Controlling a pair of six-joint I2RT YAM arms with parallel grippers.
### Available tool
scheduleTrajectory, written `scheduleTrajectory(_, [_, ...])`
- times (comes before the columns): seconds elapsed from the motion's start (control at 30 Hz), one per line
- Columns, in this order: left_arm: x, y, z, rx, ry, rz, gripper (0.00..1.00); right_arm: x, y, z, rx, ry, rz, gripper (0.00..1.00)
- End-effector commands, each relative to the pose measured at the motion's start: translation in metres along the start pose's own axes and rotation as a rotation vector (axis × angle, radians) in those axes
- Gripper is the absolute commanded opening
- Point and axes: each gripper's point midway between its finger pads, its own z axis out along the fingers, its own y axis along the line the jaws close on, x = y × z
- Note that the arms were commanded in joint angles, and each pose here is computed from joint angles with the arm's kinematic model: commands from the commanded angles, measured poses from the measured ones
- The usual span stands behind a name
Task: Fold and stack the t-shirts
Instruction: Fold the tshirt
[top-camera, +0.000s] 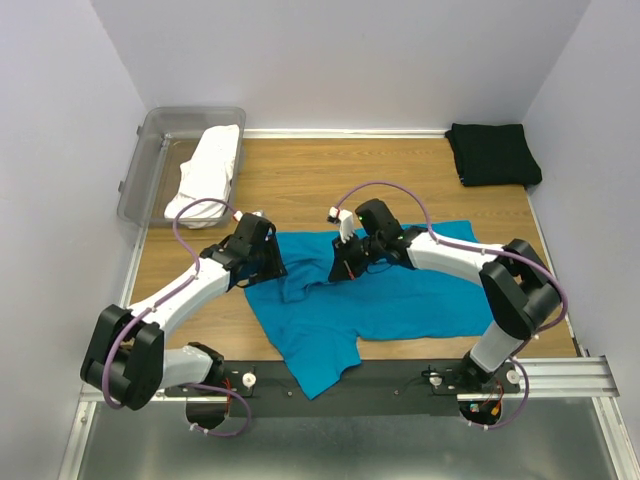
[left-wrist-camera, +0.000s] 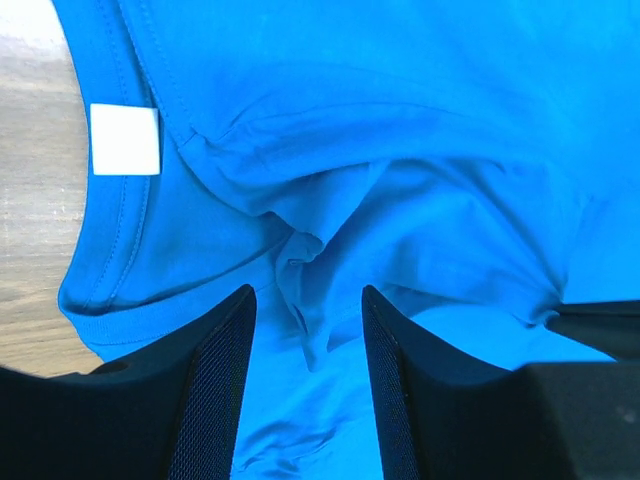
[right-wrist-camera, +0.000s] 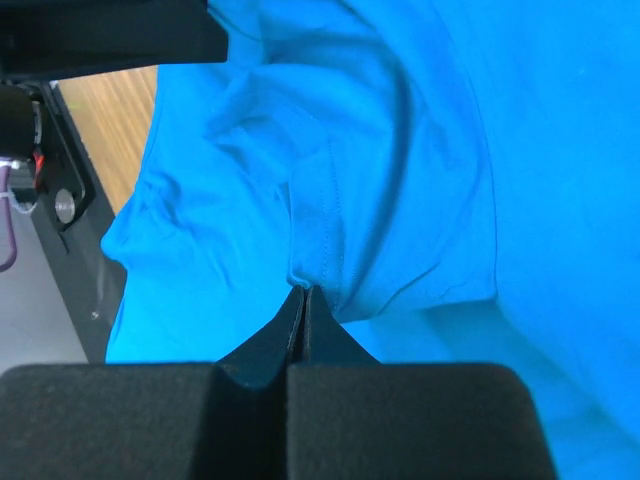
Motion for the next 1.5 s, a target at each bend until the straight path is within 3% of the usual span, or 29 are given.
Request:
scheduleTrajectory(0.0, [0.007, -0.003, 0.000, 0.012, 0.038, 0.017, 0.55, 0.010, 0.010, -0.011, -0.004, 0.000, 0.010, 0.01])
scheduleTrajectory(0.43, [0.038, 0.000, 0.005, 0.042, 0.133, 0.029, 0.54, 0.031, -0.024, 0.003, 0.112, 0.054, -0.010, 0.01])
scheduleTrajectory(0.73, [0.051, -0.009, 0.012, 0.065, 0.142, -0.021, 0.47, 0.032, -0.029, 0.012, 0.102, 0.073, -0.009, 0.01])
scheduleTrajectory(0.93, [0.057, -0.013, 0.014, 0.075, 0.161, -0.023, 0.30, 0.031, -0.028, 0.010, 0.104, 0.070, -0.017, 0.01])
scheduleTrajectory(0.97, [0.057, -0.015, 0.012, 0.081, 0.160, -0.022, 0.20, 0.029, -0.028, 0.009, 0.107, 0.065, -0.018, 0.01])
scheduleTrajectory(1.07, [0.053, -0.017, 0.005, 0.084, 0.151, -0.023, 0.02, 0.027, -0.028, 0.006, 0.119, 0.056, -0.026, 0.01])
scheduleTrajectory(1.23, [0.045, -0.019, -0.021, 0.077, 0.125, -0.037, 0.00, 0.022, -0.034, 0.000, 0.172, 0.033, -0.042, 0.01])
scheduleTrajectory(1.47, [0.064, -0.017, -0.032, 0.103, 0.183, -0.063, 0.00, 0.025, -0.036, 0.000, 0.178, 0.040, -0.040, 0.01])
